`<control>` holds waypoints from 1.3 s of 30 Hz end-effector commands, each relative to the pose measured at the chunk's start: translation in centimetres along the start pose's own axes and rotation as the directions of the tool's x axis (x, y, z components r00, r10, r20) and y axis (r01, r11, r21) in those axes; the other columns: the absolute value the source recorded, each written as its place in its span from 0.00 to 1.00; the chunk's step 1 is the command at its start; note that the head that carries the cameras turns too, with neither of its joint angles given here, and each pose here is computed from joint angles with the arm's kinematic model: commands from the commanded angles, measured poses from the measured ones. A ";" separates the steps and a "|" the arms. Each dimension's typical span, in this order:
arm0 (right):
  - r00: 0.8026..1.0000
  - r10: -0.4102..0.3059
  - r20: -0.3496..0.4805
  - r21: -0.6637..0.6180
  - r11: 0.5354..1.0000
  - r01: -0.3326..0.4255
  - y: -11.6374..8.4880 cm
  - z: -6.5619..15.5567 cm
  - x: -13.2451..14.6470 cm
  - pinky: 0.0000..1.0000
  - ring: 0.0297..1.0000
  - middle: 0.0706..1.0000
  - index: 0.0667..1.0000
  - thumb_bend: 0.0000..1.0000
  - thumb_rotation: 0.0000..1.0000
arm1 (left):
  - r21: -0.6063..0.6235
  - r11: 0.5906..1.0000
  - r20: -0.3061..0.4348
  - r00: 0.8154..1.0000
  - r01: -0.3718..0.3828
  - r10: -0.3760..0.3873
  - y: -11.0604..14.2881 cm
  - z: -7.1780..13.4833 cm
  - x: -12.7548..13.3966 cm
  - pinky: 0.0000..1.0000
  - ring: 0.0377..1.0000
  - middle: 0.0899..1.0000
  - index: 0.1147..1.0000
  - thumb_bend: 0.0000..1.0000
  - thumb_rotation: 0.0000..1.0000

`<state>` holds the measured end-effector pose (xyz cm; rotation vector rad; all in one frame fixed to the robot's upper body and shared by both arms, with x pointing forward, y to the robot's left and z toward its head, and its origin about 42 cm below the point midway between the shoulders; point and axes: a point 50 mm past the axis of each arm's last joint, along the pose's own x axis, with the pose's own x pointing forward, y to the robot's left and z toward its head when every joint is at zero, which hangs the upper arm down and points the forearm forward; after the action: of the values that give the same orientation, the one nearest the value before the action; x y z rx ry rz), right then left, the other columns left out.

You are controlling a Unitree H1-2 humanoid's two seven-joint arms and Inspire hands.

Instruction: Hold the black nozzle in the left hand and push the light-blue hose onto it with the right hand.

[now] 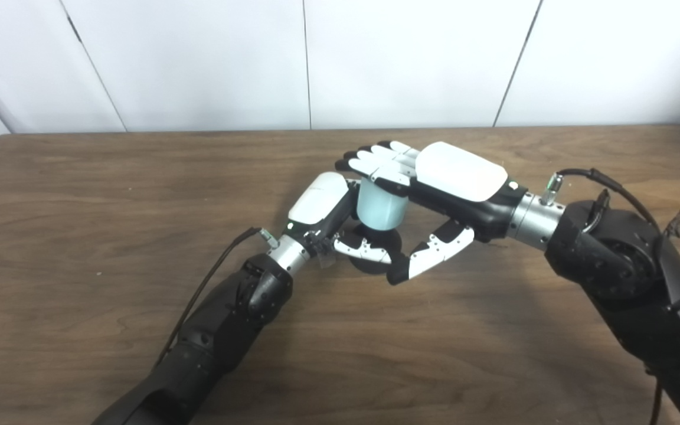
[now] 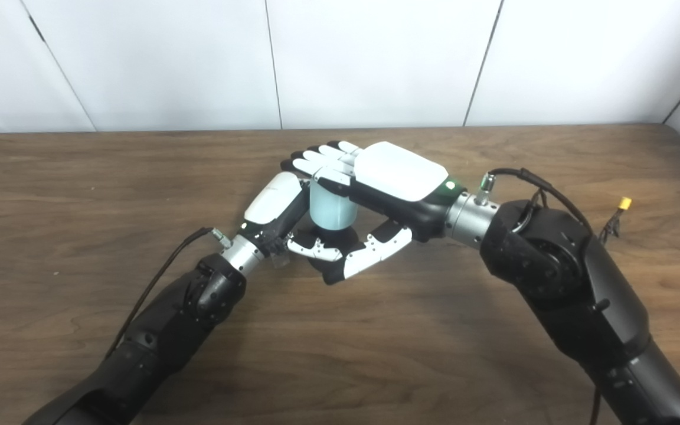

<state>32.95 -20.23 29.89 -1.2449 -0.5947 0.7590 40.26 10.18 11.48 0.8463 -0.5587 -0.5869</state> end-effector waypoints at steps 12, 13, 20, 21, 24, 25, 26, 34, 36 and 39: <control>0.997 0.071 0.020 -0.022 0.997 -0.071 -0.3 0.6 0.6 0.90 0.95 0.93 0.88 0.83 0.92 | -0.112 0.973 -0.212 0.952 0.201 -0.221 -8.4 -2.2 -9.2 0.34 0.38 0.39 0.44 0.50 0.00; 0.997 0.077 0.026 -0.019 0.997 -0.077 -0.1 0.7 0.8 0.90 0.95 0.93 0.89 0.83 0.92 | -0.112 0.973 -0.212 0.952 0.201 -0.221 -8.4 -2.2 -9.2 0.34 0.38 0.39 0.44 0.50 0.00; 0.988 0.145 0.051 -0.031 0.989 -0.143 1.2 1.8 2.0 0.86 0.93 0.92 0.87 0.84 0.89 | -0.121 0.970 -0.225 0.946 0.210 -0.233 -8.5 -2.1 -9.1 0.35 0.38 0.40 0.43 0.50 0.00; 0.987 0.154 0.056 -0.033 0.988 -0.152 1.4 1.9 2.1 0.87 0.93 0.91 0.86 0.84 0.89 | -0.121 0.970 -0.227 0.946 0.211 -0.234 -8.5 -2.1 -9.1 0.35 0.38 0.41 0.43 0.50 0.00; 0.982 0.176 0.062 -0.032 0.984 -0.174 2.0 2.0 2.2 0.88 0.93 0.90 0.85 0.84 0.86 | -0.115 0.970 -0.230 0.945 0.213 -0.234 -8.4 -2.0 -9.1 0.36 0.39 0.42 0.43 0.50 0.00; 0.981 0.186 0.059 -0.036 0.982 -0.184 2.2 2.0 2.3 0.88 0.94 0.90 0.85 0.84 0.85 | -0.113 0.971 -0.229 0.945 0.212 -0.233 -8.4 -2.0 -9.0 0.36 0.39 0.41 0.43 0.50 0.00; 0.979 0.197 0.054 -0.041 0.980 -0.195 2.3 1.9 2.3 0.89 0.94 0.90 0.85 0.83 0.85 | -0.111 0.971 -0.229 0.945 0.211 -0.232 -8.4 -2.0 -9.1 0.36 0.38 0.41 0.43 0.50 0.00; 0.972 0.232 0.023 -0.049 0.972 -0.231 3.8 1.1 1.2 0.90 0.94 0.91 0.86 0.86 0.86 | -0.120 0.973 -0.210 0.953 0.198 -0.220 -8.4 -2.1 -9.2 0.35 0.39 0.41 0.43 0.50 0.00; 0.970 0.244 0.013 -0.048 0.969 -0.243 3.9 0.9 0.7 0.91 0.95 0.92 0.87 0.85 0.86 | -0.114 0.974 -0.205 0.955 0.196 -0.216 -8.3 -2.2 -9.3 0.35 0.39 0.40 0.43 0.50 0.00; 0.969 0.249 0.001 -0.045 0.968 -0.249 4.0 0.6 0.0 0.89 0.94 0.92 0.86 0.83 0.86 | -0.110 0.974 -0.210 0.953 0.197 -0.217 -8.2 -2.3 -9.3 0.35 0.39 0.40 0.43 0.50 0.00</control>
<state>33.01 -18.19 29.87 -1.3392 -0.6307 0.7812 39.96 10.62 11.51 0.8455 -0.5580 -0.5889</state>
